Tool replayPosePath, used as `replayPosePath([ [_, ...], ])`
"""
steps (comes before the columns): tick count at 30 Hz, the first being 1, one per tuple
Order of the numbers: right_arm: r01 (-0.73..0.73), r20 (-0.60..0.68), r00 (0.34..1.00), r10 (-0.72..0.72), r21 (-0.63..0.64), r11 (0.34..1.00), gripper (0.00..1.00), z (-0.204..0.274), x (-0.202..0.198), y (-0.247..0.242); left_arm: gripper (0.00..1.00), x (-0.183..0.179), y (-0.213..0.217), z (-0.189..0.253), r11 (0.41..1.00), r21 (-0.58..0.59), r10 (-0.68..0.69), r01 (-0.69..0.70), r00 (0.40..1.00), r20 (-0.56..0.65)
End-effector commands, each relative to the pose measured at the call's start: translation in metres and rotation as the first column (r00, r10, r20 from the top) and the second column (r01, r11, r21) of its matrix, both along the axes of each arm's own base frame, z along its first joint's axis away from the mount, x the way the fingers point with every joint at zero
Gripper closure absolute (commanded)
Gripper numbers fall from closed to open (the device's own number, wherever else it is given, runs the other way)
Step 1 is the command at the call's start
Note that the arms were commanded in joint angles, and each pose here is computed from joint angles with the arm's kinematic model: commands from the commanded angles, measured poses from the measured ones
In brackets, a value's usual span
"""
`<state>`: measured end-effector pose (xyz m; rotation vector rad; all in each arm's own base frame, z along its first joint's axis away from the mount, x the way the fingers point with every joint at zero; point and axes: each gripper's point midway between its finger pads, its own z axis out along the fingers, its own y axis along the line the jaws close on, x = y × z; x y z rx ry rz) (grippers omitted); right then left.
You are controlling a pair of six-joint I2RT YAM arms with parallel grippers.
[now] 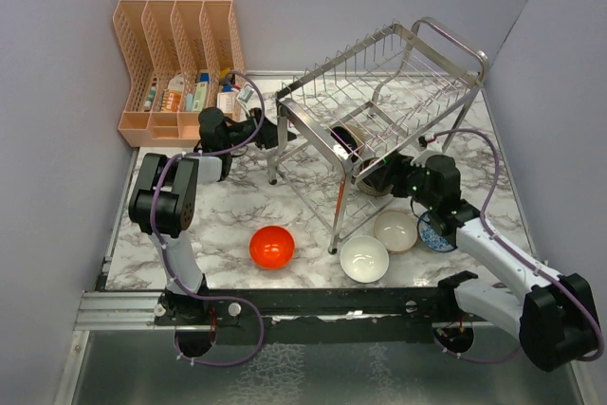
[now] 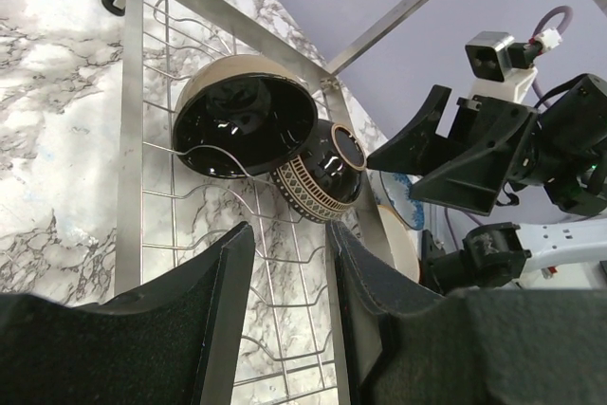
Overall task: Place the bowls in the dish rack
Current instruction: Move the bowl to the dish rack.
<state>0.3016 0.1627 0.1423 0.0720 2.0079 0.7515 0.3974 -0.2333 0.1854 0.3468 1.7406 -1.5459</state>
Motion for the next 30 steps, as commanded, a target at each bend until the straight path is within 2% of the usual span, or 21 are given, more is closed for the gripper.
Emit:
replayPosePath([
  [1, -0.126, 0.092, 0.988, 0.122, 0.036, 0.991, 0.25, 0.015, 0.003, 0.020, 0.61, 0.001, -0.002, 0.009, 0.999, 0.035, 0.023, -0.025, 0.998, 0.058],
  [11, -0.236, 0.185, 0.957, 0.222, 0.055, 0.970, 0.26, 0.026, -0.004, 0.035, 0.61, 0.005, -0.002, 0.004, 0.998, 0.056, 0.040, -0.042, 0.998, 0.050],
  [18, -0.234, 0.169, 0.961, 0.221, 0.062, 0.970, 0.26, 0.011, 0.004, 0.038, 0.61, 0.005, -0.001, 0.003, 0.997, 0.064, 0.045, -0.048, 0.998, 0.047],
  [24, -0.169, 0.170, 0.972, 0.162, 0.027, 0.985, 0.26, 0.003, 0.019, 0.031, 0.61, 0.006, -0.001, 0.000, 0.996, 0.073, 0.046, -0.049, 0.998, 0.042],
  [30, 0.053, 0.219, 0.974, -0.052, 0.002, 0.999, 0.26, 0.011, 0.029, -0.006, 0.61, 0.006, -0.001, -0.002, 0.996, 0.079, 0.046, -0.049, 0.998, 0.043],
])
